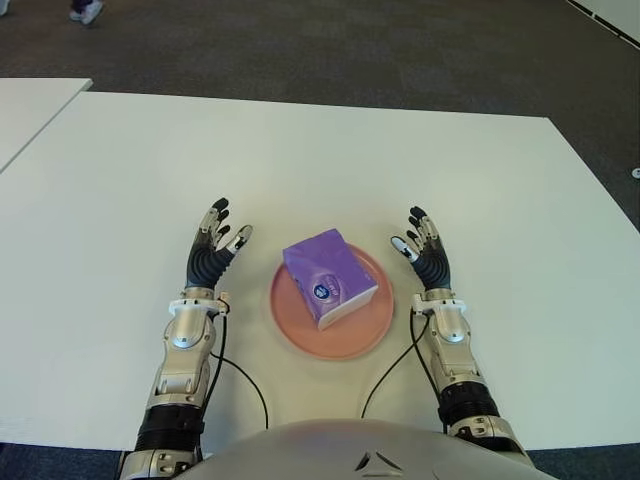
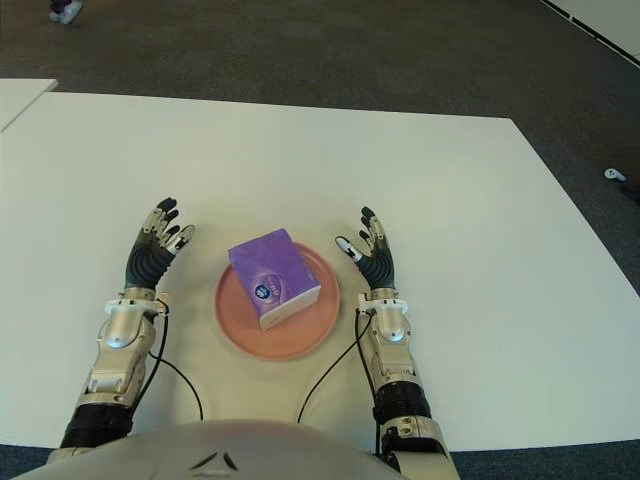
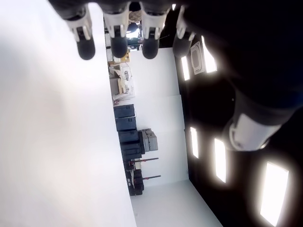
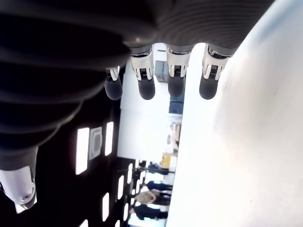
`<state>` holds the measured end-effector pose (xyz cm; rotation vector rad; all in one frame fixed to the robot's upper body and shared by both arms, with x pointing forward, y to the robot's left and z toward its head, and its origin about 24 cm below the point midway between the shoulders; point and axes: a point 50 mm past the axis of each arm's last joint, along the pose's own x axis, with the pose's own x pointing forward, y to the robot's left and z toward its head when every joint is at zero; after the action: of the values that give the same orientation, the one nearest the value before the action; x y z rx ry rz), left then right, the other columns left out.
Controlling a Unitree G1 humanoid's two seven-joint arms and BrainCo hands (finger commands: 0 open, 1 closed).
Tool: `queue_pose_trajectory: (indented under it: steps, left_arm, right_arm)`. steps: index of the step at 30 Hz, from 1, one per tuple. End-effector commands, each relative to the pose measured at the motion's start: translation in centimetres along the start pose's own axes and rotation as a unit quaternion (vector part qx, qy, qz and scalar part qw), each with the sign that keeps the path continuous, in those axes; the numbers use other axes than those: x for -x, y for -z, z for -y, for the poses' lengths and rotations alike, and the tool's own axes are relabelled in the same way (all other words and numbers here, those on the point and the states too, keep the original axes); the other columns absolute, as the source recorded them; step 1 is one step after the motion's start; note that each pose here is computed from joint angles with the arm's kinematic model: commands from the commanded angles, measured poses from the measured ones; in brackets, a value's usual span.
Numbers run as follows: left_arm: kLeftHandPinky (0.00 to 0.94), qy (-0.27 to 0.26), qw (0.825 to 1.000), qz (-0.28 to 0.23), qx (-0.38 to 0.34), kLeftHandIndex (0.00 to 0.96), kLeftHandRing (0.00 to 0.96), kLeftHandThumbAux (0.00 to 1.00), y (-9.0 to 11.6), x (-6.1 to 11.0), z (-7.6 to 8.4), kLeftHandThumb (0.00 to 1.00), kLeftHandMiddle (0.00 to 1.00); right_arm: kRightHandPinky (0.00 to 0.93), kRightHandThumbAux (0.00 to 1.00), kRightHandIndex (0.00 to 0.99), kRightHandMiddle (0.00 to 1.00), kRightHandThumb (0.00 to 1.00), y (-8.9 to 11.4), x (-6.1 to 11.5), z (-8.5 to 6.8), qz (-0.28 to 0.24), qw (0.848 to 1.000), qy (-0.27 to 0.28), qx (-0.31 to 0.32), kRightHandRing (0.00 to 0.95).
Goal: Put the tissue paper into the plate.
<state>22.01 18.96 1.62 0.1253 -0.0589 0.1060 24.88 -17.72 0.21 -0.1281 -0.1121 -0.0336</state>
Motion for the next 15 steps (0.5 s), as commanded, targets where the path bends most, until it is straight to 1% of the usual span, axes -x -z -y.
queue_pose_trajectory:
  steps: [1, 5, 15]
  left_arm:
    - [0.000, 0.012, 1.000, -0.002, -0.002, 0.000, 0.000, 0.551, 0.09, 0.22, 0.12, 0.000, 0.000]
    - [0.000, 0.016, 1.000, -0.001, -0.001, 0.000, 0.000, 0.545, 0.11, 0.18, 0.16, 0.000, 0.000]
    - [0.000, 0.023, 1.000, 0.008, -0.003, 0.000, 0.000, 0.563, 0.09, 0.18, 0.25, 0.000, 0.000]
  right_arm:
    - [0.000, 0.547, 0.000, 0.000, 0.008, 0.92, 0.76, -0.11, -0.029, 1.000, 0.000, -0.004, 0.000]
    - [0.000, 0.556, 0.000, 0.000, 0.011, 1.02, 0.80, -0.34, -0.035, 0.999, 0.003, -0.011, 0.000]
    - [0.000, 0.615, 0.000, 0.000, 0.005, 1.43, 0.87, -0.79, -0.060, 0.997, 0.012, -0.036, 0.000]
